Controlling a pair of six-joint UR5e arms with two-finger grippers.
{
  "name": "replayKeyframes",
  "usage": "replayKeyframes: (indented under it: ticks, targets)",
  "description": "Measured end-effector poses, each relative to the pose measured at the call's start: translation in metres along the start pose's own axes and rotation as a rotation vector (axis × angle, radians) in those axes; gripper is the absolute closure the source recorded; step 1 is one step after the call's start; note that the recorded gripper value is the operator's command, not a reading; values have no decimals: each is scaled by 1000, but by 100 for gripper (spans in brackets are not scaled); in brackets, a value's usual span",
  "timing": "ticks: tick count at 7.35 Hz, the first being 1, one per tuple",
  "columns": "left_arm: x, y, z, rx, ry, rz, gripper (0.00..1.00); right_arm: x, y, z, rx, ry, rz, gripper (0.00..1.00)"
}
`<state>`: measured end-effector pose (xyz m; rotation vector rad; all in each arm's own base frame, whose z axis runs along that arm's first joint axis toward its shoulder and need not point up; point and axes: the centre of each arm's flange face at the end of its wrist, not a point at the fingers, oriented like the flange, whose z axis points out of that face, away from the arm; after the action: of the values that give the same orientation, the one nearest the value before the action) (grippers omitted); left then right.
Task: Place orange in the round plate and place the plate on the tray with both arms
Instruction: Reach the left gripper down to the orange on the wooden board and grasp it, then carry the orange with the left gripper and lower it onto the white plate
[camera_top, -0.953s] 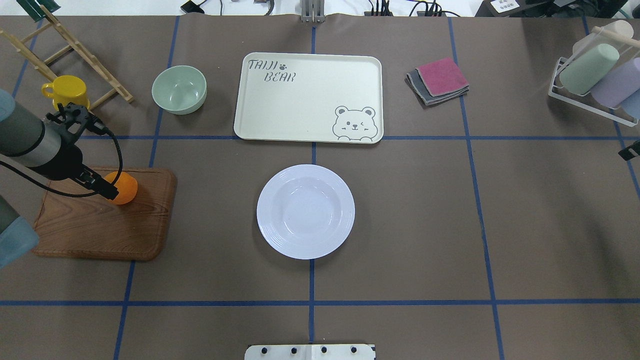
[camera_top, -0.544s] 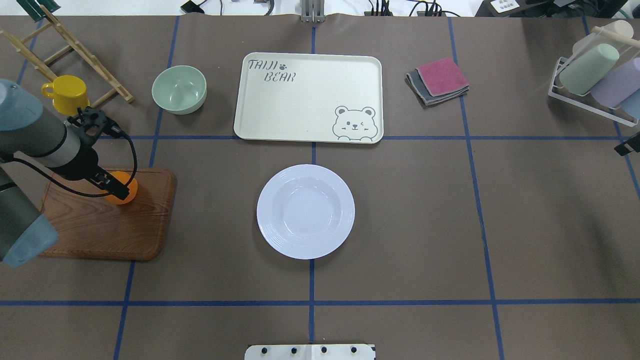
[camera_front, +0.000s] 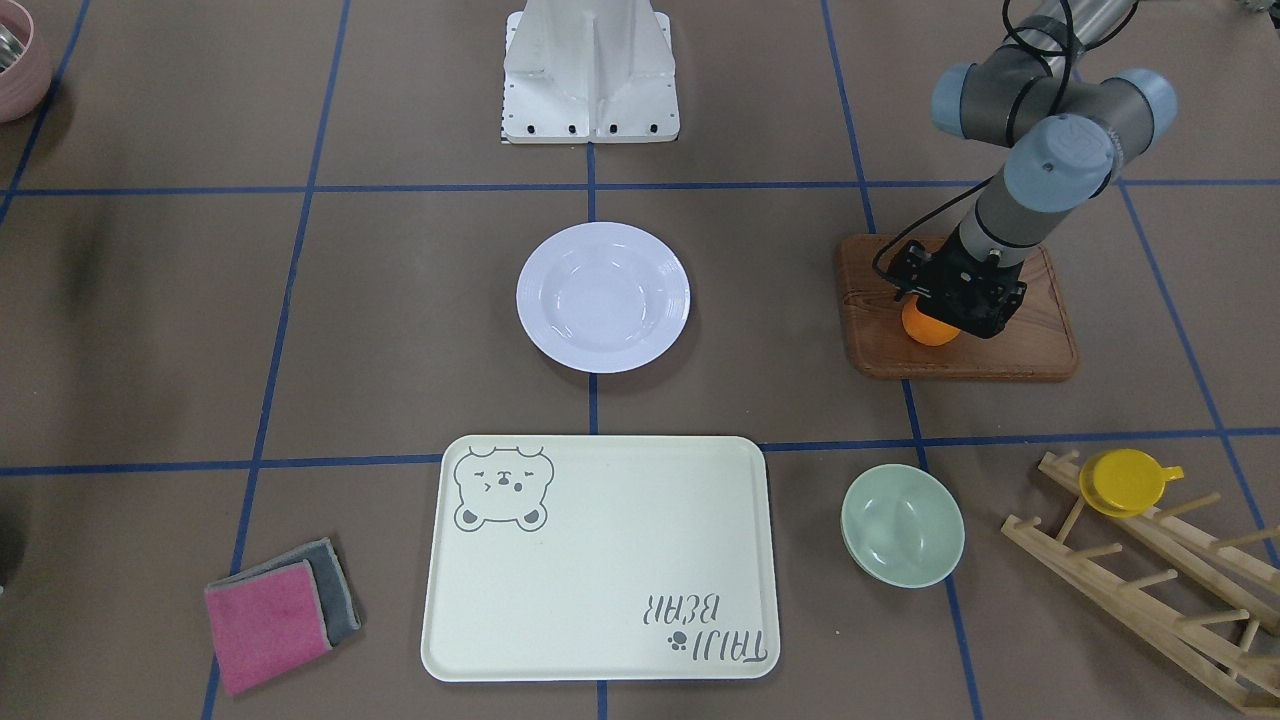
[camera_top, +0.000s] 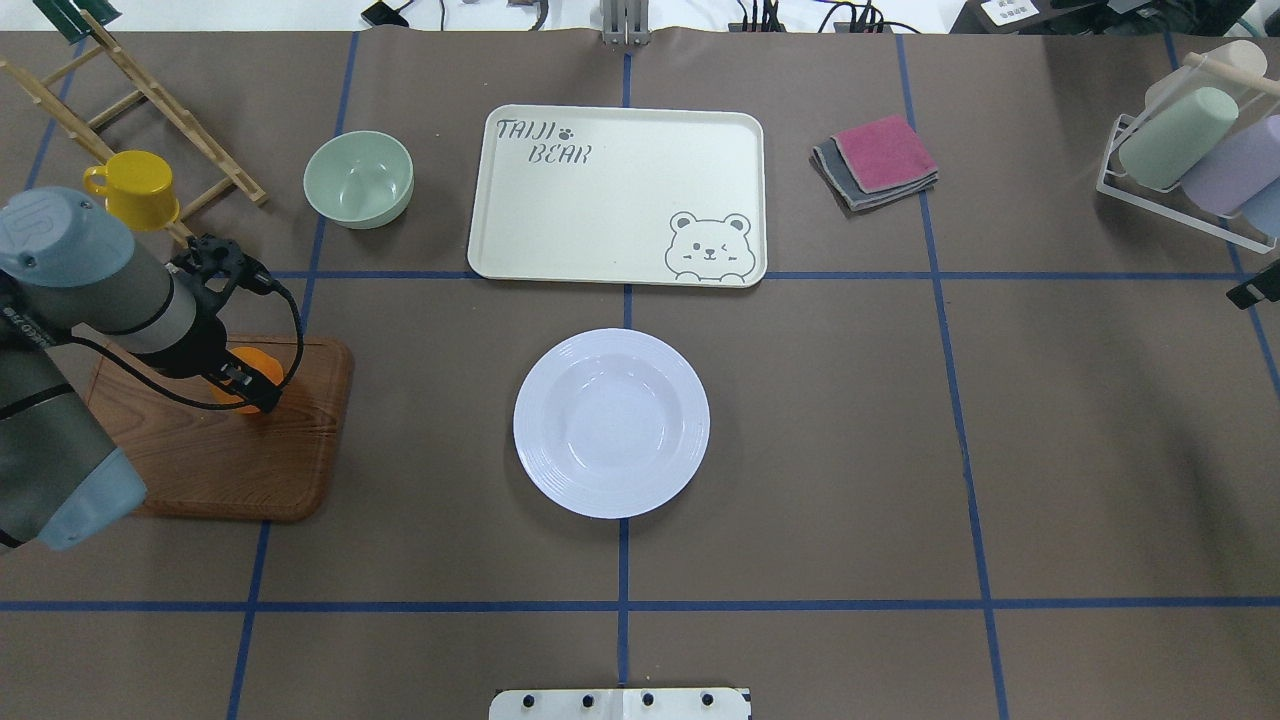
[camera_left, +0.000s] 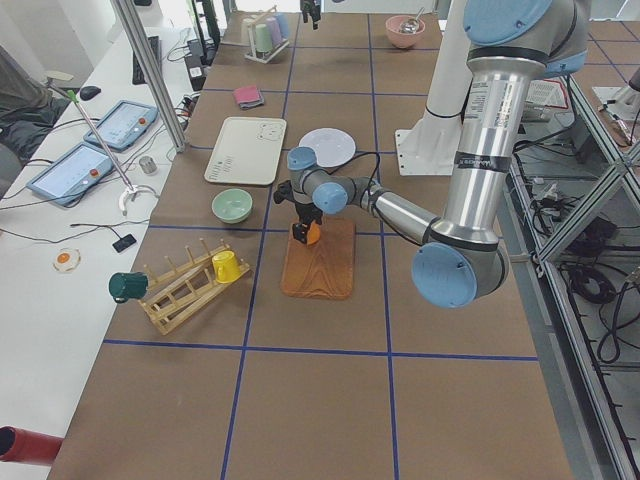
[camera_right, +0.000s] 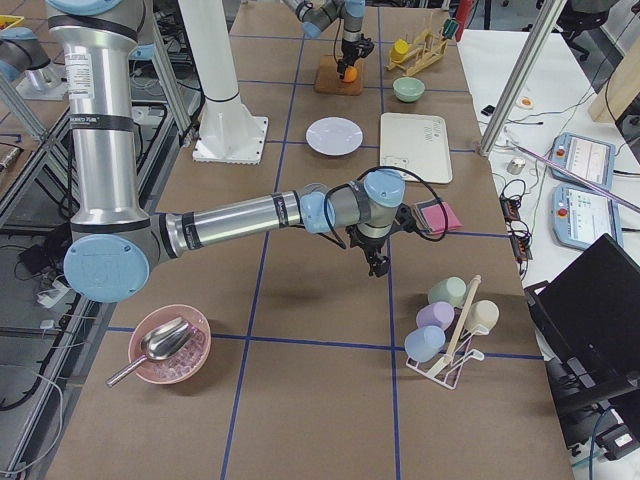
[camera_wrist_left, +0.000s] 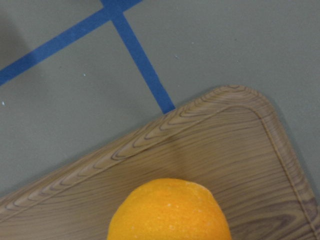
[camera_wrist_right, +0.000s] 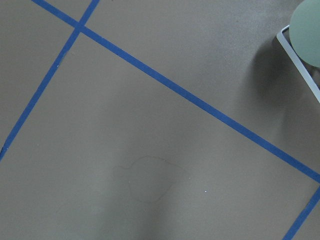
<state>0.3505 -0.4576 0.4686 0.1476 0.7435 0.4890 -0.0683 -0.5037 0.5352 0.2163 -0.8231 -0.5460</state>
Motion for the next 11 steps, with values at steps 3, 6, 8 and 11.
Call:
replayKeyframes:
  ticks: [3, 6, 8, 11]
  targets:
    - [46, -43, -35, 49, 57, -107, 100, -2, -2, -3, 6, 1, -6, 0]
    - [169, -100, -96, 59, 172, -284, 100, -4, -3, -5, 10, 2, 1, 0]
    - [285, -135, -86, 64, 180, -323, 100, -4, -3, -4, 10, 3, 15, 0]
    - [368, -170, -53, 57, 127, -339, 100, -5, -3, -5, 10, 2, 40, 0]
